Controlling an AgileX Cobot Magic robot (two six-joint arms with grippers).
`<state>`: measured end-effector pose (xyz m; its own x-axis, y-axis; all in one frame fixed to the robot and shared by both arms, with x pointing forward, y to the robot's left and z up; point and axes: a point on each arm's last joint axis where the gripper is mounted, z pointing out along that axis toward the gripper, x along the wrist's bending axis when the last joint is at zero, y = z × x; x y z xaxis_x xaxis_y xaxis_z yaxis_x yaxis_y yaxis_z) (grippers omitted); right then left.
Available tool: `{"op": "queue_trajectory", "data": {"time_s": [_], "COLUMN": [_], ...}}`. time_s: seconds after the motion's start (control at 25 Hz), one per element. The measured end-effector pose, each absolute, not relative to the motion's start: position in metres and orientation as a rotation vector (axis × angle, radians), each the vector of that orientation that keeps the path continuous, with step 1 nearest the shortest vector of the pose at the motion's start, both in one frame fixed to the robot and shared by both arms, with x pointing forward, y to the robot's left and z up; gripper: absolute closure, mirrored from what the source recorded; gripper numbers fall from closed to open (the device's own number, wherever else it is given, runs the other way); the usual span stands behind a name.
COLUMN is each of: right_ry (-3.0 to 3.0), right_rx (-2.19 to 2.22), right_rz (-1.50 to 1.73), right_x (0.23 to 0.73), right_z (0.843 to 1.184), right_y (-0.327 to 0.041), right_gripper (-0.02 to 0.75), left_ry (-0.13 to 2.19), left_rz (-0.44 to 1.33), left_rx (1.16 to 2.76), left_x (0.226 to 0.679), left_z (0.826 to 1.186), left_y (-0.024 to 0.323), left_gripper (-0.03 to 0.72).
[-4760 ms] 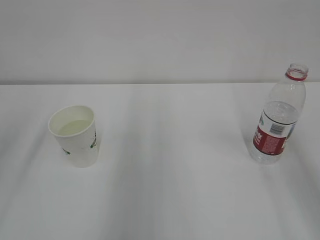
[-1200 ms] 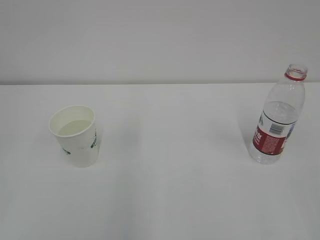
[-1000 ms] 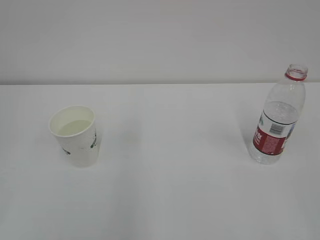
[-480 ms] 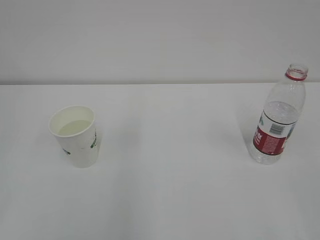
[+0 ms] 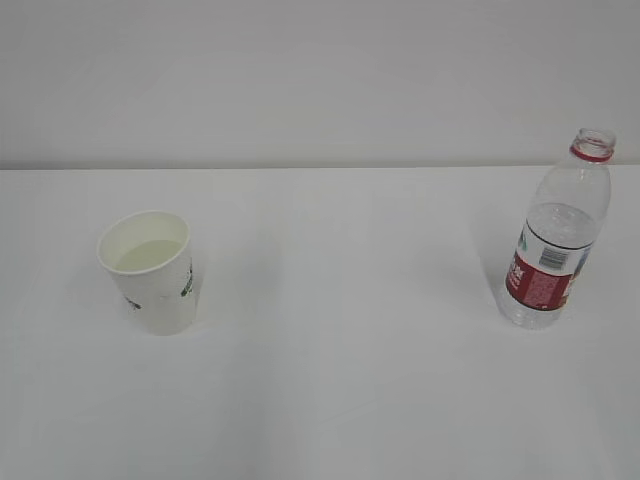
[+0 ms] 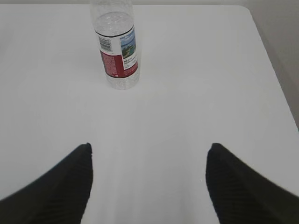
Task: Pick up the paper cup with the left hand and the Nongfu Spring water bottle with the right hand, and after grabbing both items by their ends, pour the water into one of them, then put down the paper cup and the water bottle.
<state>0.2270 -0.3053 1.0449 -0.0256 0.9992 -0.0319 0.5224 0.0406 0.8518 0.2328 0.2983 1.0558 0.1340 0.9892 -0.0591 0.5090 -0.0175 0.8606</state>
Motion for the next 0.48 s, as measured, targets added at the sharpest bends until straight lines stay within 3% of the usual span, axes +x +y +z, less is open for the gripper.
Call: {"op": "queue_trajectory", "data": {"time_s": [0.48], "right_ry": [1.632], "right_rx": [1.562], "right_rz": [0.88], "right_x": [0.2273], "right_z": [1.0445], "right_y": [-0.3053], "right_gripper": [0.17], "left_ry": [1.478], "left_rz": [0.781], "left_rx": [1.635], "left_x": [0.2329], "left_z": [1.0559], "left_y": [0.2983], "left_gripper": [0.356]}}
